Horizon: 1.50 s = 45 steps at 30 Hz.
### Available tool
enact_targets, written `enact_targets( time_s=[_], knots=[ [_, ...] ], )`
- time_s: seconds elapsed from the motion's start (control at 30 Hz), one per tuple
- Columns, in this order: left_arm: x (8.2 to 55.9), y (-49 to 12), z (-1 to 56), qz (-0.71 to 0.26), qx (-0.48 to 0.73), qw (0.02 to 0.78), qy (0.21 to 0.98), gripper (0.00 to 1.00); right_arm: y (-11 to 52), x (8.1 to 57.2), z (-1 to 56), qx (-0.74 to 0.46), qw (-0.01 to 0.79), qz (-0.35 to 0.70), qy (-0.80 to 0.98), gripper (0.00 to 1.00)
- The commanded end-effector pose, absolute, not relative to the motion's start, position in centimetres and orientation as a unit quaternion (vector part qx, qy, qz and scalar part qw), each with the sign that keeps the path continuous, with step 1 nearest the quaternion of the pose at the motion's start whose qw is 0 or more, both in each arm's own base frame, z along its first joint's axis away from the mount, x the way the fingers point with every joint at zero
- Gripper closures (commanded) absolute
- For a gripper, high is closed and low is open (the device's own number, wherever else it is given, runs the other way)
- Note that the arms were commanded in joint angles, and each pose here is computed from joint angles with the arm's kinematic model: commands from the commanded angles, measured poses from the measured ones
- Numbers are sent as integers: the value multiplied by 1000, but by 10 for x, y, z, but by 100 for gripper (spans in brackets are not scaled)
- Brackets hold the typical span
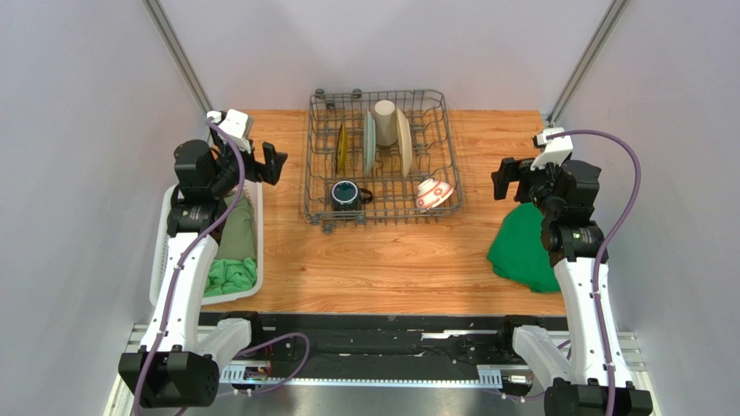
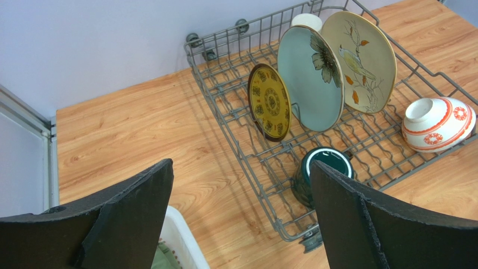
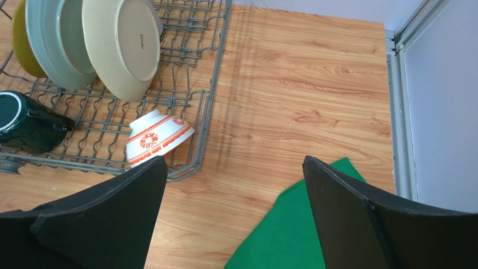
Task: Unload the mixed dishes from the dish rack
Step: Pick up the plate from the dish rack.
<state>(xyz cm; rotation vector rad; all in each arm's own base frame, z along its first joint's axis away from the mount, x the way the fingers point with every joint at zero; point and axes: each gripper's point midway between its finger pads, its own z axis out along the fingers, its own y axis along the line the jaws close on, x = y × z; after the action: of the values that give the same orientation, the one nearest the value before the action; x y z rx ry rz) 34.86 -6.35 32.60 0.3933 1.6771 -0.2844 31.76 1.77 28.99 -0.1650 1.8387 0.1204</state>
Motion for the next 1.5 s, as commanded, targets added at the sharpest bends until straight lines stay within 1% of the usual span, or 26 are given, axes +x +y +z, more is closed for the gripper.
enact_targets(
  time_s=[0.0,0.43,0.63,0.87,1.13,1.33,1.47],
  knots=[
    [348,-67,334,-127,186,651,725,1,18,318,306,-80,623,44,777,2],
    [348,-69,333,-131,189,648,726,1,17,318,306,-78,622,42,778,2],
    [351,-66,331,-125,180,647,731,1,14,321,304,-66,619,40,782,1],
    [356,-58,331,-119,143,637,748,1,14,320,312,-49,620,47,782,1],
    [357,-61,328,-124,153,630,751,1,12,332,296,-56,592,32,803,1],
    [355,-67,324,-137,170,621,753,1,19,341,298,-52,581,38,811,1],
    [355,-70,321,-145,180,615,754,1,42,347,304,-74,578,48,811,1]
  ],
)
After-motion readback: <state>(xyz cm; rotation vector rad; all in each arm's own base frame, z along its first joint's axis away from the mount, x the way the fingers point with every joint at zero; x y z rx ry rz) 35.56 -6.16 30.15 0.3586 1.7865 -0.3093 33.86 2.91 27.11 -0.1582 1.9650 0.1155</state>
